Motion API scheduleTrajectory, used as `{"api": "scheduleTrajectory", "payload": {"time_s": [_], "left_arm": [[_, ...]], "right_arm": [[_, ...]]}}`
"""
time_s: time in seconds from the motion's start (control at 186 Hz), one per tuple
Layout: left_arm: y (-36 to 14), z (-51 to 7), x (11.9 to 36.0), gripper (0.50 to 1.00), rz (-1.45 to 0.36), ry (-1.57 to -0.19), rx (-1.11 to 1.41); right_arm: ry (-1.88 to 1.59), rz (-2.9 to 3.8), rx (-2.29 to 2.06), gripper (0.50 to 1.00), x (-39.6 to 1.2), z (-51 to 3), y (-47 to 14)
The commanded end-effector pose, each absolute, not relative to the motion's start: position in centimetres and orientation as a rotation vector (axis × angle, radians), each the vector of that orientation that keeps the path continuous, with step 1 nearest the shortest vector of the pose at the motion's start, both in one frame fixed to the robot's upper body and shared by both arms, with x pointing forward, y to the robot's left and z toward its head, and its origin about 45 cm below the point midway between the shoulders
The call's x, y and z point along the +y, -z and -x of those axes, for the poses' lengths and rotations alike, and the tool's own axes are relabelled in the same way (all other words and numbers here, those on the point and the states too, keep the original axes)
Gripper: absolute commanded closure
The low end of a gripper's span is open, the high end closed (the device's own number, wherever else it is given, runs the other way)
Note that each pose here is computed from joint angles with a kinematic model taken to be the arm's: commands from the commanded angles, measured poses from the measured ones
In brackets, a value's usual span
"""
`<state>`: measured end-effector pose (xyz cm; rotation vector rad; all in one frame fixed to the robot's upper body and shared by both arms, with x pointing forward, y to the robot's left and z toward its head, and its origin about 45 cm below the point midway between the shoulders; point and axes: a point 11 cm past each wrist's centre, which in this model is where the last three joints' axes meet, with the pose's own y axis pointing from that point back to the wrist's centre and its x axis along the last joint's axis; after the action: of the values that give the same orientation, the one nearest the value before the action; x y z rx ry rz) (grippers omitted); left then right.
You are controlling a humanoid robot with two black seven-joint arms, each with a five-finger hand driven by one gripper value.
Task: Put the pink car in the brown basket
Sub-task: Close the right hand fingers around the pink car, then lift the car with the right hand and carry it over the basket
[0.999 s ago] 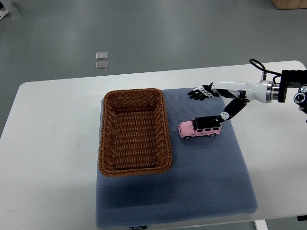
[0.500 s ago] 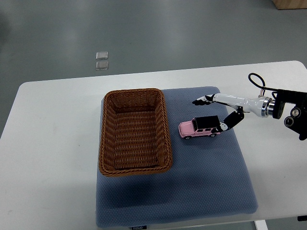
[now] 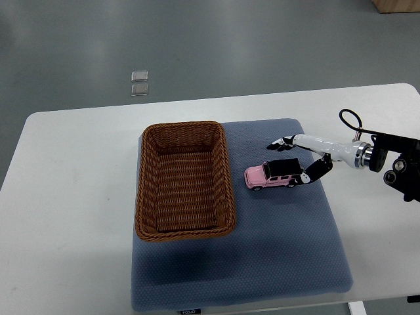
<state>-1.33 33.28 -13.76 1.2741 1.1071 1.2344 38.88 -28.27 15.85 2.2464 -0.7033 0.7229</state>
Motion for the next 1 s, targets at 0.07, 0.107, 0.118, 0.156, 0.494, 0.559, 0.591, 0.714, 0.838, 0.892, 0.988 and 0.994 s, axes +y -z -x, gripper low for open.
{"api": "scheduleTrajectory", "payload": {"time_s": [0.07,0.107,0.118,0.156,0.494,0.559,0.591,0.714,0.838,0.892,0.988,0.994], "left_arm": [[13.8,1.3,33.3,0.5,-1.274,-1.235,1.107],[13.8,1.3,33.3,0.5,-1.274,-1.235,1.107],[13.8,1.3,33.3,0.5,-1.274,-1.235,1.107],[13.8,1.3,33.3,0.5,-1.274,-1.235,1.107],[13.8,1.4,33.2,0.5,-1.274,-1.234,1.109],[13.8,1.3,33.3,0.5,-1.275,-1.234,1.106],[13.8,1.3,33.2,0.5,-1.274,-1.233,1.107],[13.8,1.3,33.2,0.5,-1.273,-1.234,1.108],[13.8,1.3,33.2,0.5,-1.273,-1.234,1.108],[13.8,1.3,33.2,0.5,-1.273,-1.234,1.108],[13.8,1.3,33.3,0.5,-1.274,-1.235,1.107],[13.8,1.3,33.3,0.5,-1.274,-1.235,1.107]], "right_arm": [[-0.726,-2.238,-0.684,0.738,-28.3,-38.7,-15.6],[-0.725,-2.237,-0.679,0.746,-28.3,-38.6,-15.5],[-0.726,-2.236,-0.681,0.754,-28.3,-38.6,-15.5],[-0.726,-2.236,-0.678,0.787,-28.3,-38.6,-15.5],[-0.75,-2.232,-0.664,0.991,-28.2,-38.7,-15.7],[-0.76,-2.23,-0.673,1.0,-28.2,-38.9,-16.0],[-0.768,-2.229,-0.682,1.0,-28.3,-39.0,-16.1],[-0.789,-2.227,-0.725,1.0,-28.6,-39.6,-17.0],[-0.823,-2.23,-0.769,1.0,-28.5,-40.6,-18.5],[-0.846,-2.235,-0.802,1.0,-28.4,-41.2,-19.6],[-0.881,-2.243,-0.839,1.0,-28.2,-42.2,-21.2],[-0.881,-2.243,-0.839,1.0,-28.2,-42.2,-21.2]]}}
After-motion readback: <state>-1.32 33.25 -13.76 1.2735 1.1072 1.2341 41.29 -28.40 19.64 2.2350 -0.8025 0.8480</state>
